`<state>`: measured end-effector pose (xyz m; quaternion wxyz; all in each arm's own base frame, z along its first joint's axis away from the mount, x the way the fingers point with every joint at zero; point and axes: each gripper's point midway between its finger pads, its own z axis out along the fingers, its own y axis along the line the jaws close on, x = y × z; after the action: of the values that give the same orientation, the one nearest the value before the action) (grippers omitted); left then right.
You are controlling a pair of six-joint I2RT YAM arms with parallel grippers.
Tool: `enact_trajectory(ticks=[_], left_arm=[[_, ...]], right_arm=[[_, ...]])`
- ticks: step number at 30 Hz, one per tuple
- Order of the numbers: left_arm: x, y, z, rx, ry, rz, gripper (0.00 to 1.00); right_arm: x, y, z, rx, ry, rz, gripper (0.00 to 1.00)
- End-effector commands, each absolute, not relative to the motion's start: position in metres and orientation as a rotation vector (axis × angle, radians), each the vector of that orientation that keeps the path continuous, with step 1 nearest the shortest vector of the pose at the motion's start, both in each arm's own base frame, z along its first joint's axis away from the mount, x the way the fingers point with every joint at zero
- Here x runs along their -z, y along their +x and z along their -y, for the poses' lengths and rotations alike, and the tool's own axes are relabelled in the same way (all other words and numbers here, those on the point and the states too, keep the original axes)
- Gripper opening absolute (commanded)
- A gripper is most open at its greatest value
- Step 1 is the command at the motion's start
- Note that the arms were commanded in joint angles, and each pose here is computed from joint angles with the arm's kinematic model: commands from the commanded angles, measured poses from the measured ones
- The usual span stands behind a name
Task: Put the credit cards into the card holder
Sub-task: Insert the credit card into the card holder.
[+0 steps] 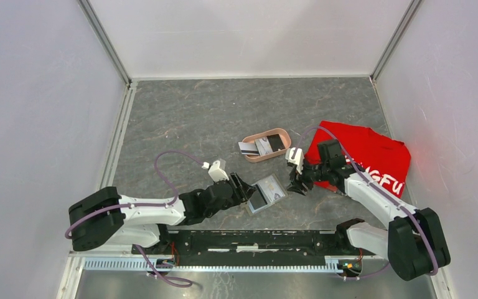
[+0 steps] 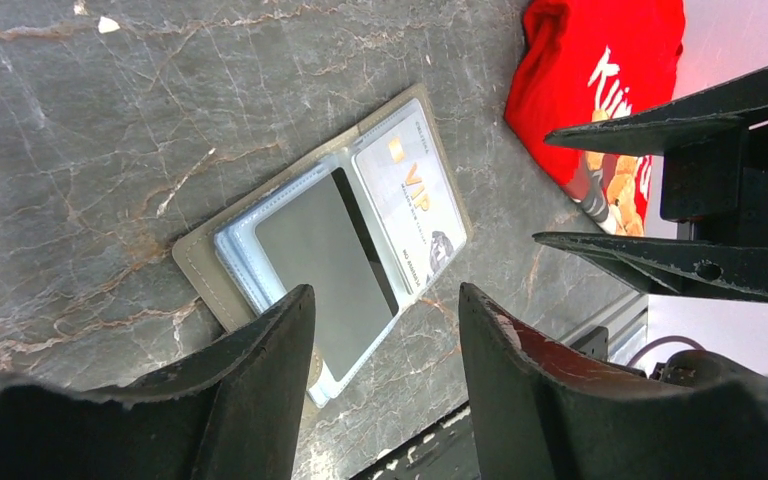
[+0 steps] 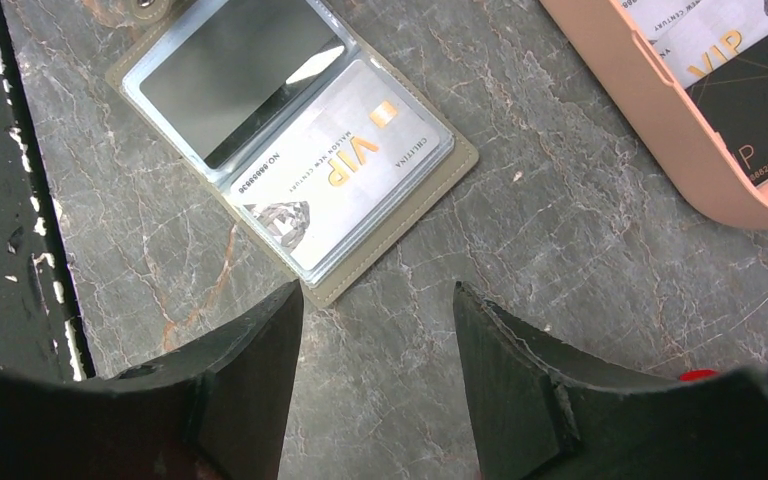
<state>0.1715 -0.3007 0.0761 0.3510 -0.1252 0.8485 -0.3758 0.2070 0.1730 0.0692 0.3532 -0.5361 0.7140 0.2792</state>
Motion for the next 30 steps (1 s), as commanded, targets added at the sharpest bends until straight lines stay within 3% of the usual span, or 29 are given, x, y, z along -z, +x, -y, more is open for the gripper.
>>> enact_trajectory(ticks=[1, 12, 30], left_arm=[[-0.083, 0.17, 0.306, 1.061, -0.38, -2.183, 0.62], [-0.071, 0.166, 0.305, 1.054, -0.4, -2.216, 0.64], [-0.058, 0.167, 0.314, 1.038, -0.365, -2.249, 0.64]], right_arm=[[-0.08, 0.223, -0.177, -0.677, -1.375, -1.811, 0.63], [-0.057, 0.235, -0.169, -0.616, -1.248, -1.977, 0.46], [-0.034, 0.23, -0.168, -0.585, -1.277, -2.063, 0.45]])
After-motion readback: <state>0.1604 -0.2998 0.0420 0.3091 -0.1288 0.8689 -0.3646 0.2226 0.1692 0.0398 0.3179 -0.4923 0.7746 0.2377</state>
